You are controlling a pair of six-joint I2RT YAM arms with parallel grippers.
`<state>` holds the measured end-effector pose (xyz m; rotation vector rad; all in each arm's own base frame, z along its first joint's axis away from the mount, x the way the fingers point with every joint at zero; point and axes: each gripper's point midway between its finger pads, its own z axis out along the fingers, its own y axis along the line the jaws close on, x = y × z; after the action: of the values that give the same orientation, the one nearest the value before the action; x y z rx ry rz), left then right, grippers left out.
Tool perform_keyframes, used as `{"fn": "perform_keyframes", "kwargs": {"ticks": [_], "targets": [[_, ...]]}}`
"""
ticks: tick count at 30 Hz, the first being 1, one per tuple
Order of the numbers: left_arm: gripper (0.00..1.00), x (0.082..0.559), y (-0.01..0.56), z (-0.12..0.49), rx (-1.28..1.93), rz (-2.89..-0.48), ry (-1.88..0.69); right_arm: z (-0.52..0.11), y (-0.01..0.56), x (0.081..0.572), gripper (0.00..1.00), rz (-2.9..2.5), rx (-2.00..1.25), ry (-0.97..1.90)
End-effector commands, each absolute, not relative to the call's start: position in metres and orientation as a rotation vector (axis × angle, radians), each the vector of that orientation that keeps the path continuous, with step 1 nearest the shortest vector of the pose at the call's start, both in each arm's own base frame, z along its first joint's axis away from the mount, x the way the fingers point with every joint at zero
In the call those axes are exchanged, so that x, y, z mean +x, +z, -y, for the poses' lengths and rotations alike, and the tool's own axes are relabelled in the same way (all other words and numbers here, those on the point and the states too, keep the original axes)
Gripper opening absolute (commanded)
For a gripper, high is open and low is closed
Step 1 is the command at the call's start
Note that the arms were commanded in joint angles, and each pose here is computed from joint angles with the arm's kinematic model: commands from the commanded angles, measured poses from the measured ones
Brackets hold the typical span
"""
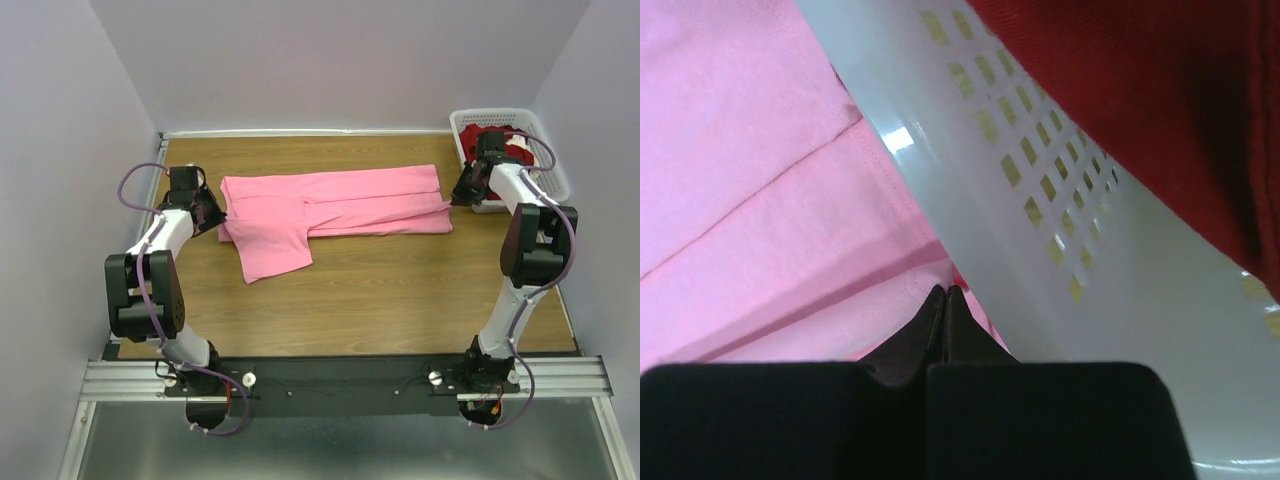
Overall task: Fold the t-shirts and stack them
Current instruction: Fold the tshirt
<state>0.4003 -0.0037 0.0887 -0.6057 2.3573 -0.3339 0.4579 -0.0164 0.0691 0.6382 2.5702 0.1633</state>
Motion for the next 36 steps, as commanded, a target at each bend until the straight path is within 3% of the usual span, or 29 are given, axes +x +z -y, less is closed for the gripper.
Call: {"fn": "perform_keyframes", "kwargs": {"ticks": [1, 22, 25, 29, 30, 32, 36], "targets": [[0.00, 0.415, 0.093, -0.004, -0.619, -2.317, -0.328, 0.024, 0.063, 0.469, 0.01, -2.555, 0.606, 0.078], [0.00, 0.429, 0.081, -0.015, -0.647, -2.301, -0.259, 0.032, 0.053, 0.476, 0.04, -2.534, 0.607, -0.015], [0.00, 0.430, 0.082, -0.016, -0.651, -2.292, -0.258, 0.026, 0.056, 0.480, 0.10, -2.531, 0.585, 0.025], [0.30, 0.432, 0.092, -0.016, -0.631, -2.272, -0.260, 0.014, 0.065, 0.485, 0.25, -2.522, 0.544, 0.084], [0.46, 0.432, 0.099, -0.016, -0.618, -2.257, -0.253, 0.010, 0.068, 0.487, 0.28, -2.518, 0.528, 0.099], [0.61, 0.432, 0.108, -0.017, -0.607, -2.237, -0.244, 0.004, 0.079, 0.488, 0.38, -2.501, 0.504, 0.118], [0.74, 0.423, 0.135, -0.020, -0.594, -2.183, -0.199, -0.017, 0.104, 0.488, 0.49, -2.469, 0.432, 0.214]]}}
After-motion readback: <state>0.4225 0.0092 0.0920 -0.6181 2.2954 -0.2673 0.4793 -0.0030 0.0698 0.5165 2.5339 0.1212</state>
